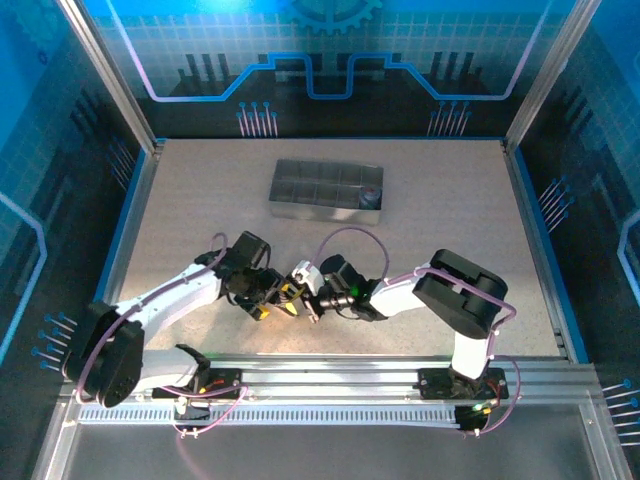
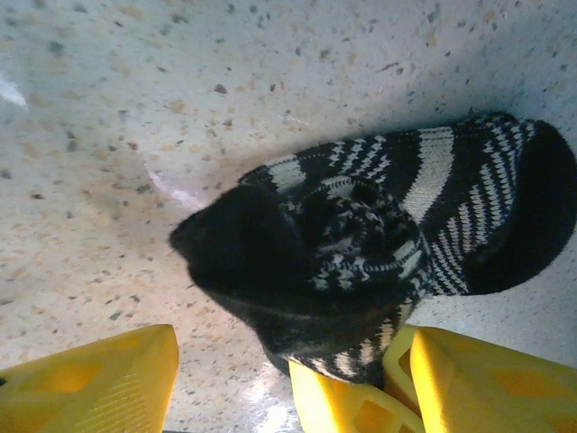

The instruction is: Roll the socks

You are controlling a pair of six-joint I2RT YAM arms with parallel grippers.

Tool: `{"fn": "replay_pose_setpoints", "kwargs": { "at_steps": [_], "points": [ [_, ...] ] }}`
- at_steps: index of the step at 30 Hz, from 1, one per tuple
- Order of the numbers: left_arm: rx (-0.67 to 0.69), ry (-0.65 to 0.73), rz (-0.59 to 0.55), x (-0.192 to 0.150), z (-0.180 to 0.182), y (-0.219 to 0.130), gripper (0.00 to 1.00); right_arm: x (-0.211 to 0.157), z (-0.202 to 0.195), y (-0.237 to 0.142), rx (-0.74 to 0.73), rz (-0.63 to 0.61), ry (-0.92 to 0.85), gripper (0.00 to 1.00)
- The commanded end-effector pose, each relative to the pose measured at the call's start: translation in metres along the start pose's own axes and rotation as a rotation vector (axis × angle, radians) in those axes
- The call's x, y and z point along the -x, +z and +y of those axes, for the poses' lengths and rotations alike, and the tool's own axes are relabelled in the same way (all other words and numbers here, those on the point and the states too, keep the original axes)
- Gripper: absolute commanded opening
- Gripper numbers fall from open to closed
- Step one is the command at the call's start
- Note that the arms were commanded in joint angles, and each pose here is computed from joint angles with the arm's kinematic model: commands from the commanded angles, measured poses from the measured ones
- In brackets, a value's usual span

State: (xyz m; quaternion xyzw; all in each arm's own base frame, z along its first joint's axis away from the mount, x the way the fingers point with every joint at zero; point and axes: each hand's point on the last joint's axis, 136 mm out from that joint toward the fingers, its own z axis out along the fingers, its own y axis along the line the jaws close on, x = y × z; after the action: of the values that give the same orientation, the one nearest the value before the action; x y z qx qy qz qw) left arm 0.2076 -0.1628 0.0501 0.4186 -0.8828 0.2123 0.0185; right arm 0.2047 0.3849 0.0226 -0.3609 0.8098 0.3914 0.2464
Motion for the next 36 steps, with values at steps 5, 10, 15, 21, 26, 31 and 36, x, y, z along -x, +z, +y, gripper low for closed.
{"fn": "replay_pose_setpoints", "kwargs": {
  "at_steps": [5,10,15,21,26,31,36],
  "points": [
    [0.079,0.038,-0.008,0.004,0.018,0.021,0.64,-0.178,-0.064,-0.036,-0.232,0.554,0.426,0.0],
    [0.116,0.054,-0.008,0.008,0.022,0.037,0.56,-0.177,-0.068,-0.033,-0.211,0.565,0.505,0.0],
    [0.285,0.042,0.012,0.006,0.055,0.05,0.34,-0.16,-0.072,-0.033,-0.218,0.532,0.474,0.0],
    [0.441,-0.023,0.032,0.0,0.095,0.047,0.06,-0.09,-0.056,-0.036,-0.201,0.368,0.166,0.25],
    [0.477,-0.069,0.007,-0.002,0.093,0.034,0.03,-0.009,-0.012,-0.067,-0.319,0.013,-0.297,0.52],
    [0.481,-0.091,0.004,-0.004,0.083,0.033,0.02,0.009,0.013,-0.09,-0.471,-0.068,-0.489,0.74],
    [0.494,-0.085,0.014,-0.004,0.074,0.036,0.03,0.004,0.028,-0.072,-0.616,0.009,-0.678,0.74]
  ]
}}
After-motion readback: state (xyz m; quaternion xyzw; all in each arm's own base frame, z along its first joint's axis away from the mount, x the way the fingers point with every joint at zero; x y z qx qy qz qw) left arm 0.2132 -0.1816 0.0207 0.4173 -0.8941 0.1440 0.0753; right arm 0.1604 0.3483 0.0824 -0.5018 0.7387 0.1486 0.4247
